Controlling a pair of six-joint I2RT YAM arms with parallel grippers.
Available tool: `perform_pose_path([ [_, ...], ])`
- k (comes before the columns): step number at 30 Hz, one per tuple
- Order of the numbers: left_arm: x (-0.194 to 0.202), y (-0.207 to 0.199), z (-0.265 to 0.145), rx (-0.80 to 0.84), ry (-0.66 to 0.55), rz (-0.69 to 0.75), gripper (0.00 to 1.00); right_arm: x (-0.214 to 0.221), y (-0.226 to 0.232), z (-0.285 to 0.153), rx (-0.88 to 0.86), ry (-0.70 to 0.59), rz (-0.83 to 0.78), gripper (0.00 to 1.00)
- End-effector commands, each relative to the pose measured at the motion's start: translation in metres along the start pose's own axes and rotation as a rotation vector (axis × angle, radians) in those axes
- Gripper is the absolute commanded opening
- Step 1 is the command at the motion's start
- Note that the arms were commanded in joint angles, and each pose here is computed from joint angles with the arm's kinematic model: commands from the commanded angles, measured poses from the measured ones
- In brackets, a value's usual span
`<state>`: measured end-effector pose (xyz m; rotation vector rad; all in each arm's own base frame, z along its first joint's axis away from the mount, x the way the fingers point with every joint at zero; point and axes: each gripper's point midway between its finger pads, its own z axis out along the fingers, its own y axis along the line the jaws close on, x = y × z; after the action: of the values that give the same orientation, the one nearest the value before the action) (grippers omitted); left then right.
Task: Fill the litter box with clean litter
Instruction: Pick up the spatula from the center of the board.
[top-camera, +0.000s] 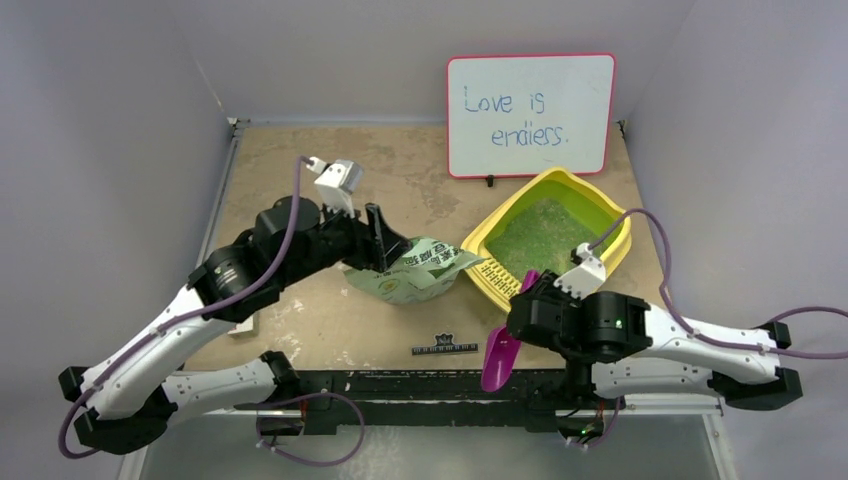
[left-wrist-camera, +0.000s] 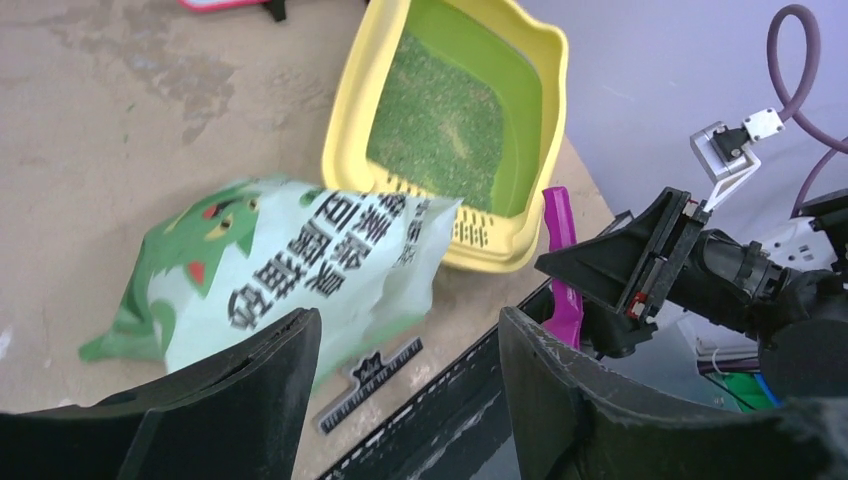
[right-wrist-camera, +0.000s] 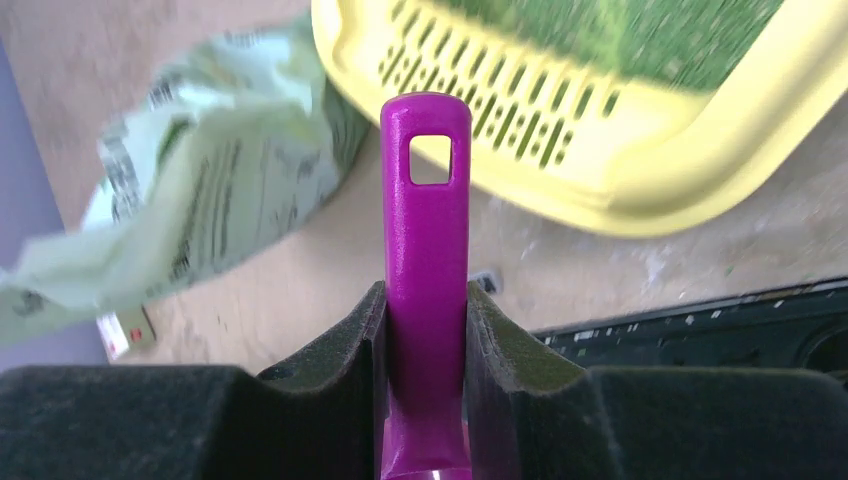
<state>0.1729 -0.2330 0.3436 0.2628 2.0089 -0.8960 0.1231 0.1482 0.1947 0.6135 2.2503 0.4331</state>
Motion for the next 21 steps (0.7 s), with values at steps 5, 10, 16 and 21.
perform_pose_path([
  [5, -0.049, -0.062, 0.042, 0.200, -0.074, 0.063, 0.65, -0.124, 0.003, -0.017, 0.133, -0.405, -0.022, 0.00],
  [10, -0.053, -0.079, 0.062, 0.270, -0.083, 0.068, 0.65, -0.176, 0.022, -0.028, 0.221, -0.560, -0.071, 0.00],
  [16, -0.057, -0.090, 0.087, 0.307, -0.092, 0.094, 0.65, -0.231, 0.052, -0.025, 0.209, -0.627, -0.084, 0.00],
  [21, -0.051, -0.104, 0.111, 0.366, -0.083, 0.095, 0.64, -0.259, 0.059, -0.028, 0.175, -0.670, -0.001, 0.00],
])
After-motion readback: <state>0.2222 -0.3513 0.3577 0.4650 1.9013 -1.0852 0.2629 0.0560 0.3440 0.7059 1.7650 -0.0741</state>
